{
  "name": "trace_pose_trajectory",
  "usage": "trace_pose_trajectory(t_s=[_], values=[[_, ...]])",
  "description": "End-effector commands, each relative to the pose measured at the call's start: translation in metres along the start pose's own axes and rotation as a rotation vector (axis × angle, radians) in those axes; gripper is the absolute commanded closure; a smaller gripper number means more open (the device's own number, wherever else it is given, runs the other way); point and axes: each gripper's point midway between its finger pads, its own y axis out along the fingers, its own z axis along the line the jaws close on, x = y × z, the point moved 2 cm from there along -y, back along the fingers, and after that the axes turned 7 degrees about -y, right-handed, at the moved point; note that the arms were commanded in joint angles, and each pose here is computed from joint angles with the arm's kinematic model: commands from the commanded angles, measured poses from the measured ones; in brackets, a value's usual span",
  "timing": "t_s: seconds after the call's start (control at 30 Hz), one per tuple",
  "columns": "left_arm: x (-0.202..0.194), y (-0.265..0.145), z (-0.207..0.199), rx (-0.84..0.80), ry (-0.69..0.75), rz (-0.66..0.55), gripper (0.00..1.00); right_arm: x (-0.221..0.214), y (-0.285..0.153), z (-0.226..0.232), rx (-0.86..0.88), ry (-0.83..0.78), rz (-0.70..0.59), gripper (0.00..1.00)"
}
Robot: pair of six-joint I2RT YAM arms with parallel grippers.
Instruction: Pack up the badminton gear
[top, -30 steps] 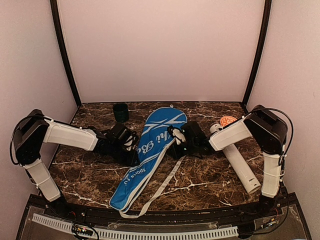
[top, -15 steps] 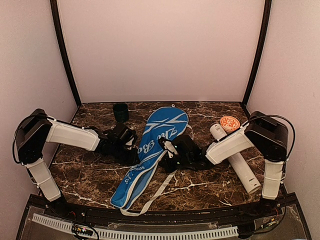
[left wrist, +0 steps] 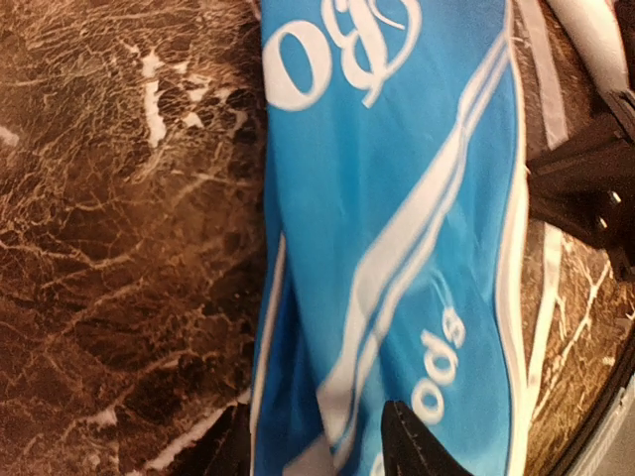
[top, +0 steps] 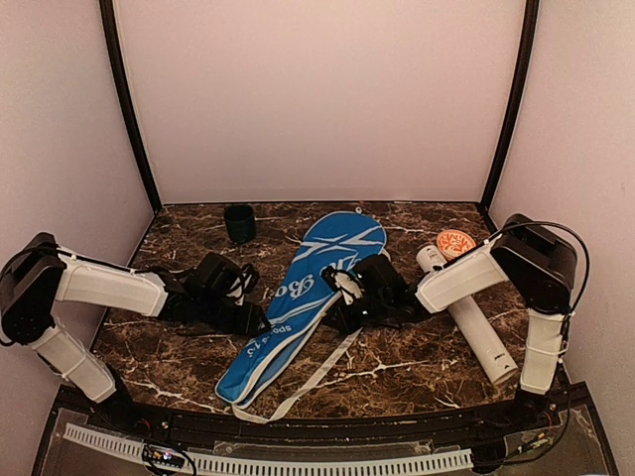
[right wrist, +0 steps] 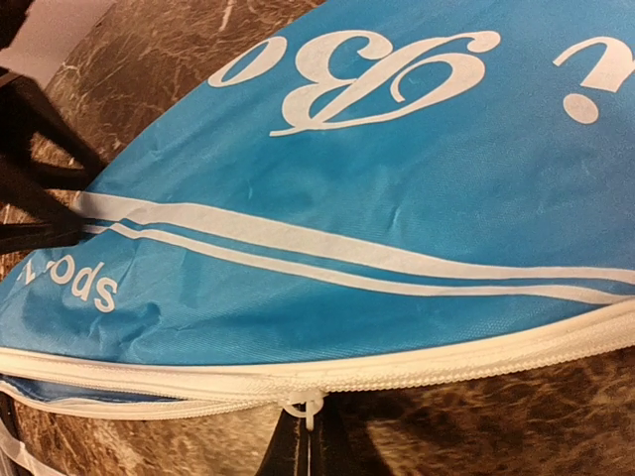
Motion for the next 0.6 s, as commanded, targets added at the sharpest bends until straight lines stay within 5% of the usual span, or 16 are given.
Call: trace_pose_trajectory(t_s=[0.0,0.33,0.57], values=[[-0.005,-0.025,-0.022,-0.13,0.136,-0.026,0.53,-0.044,-0.001,-0.055,-0.121,0.025,0.205,1.0],[-0.032,-0.002,-0.001,0.013,0.136,0.086,0.53,-0.022,-0.003,-0.089,-0.182,0.024,0.186,1.0],[-0.069,0.017,-0.052,-0.107,0.251,0.192,0.58,-0.008,0.003,-0.087,-0.166,0.021,0.166,1.0]])
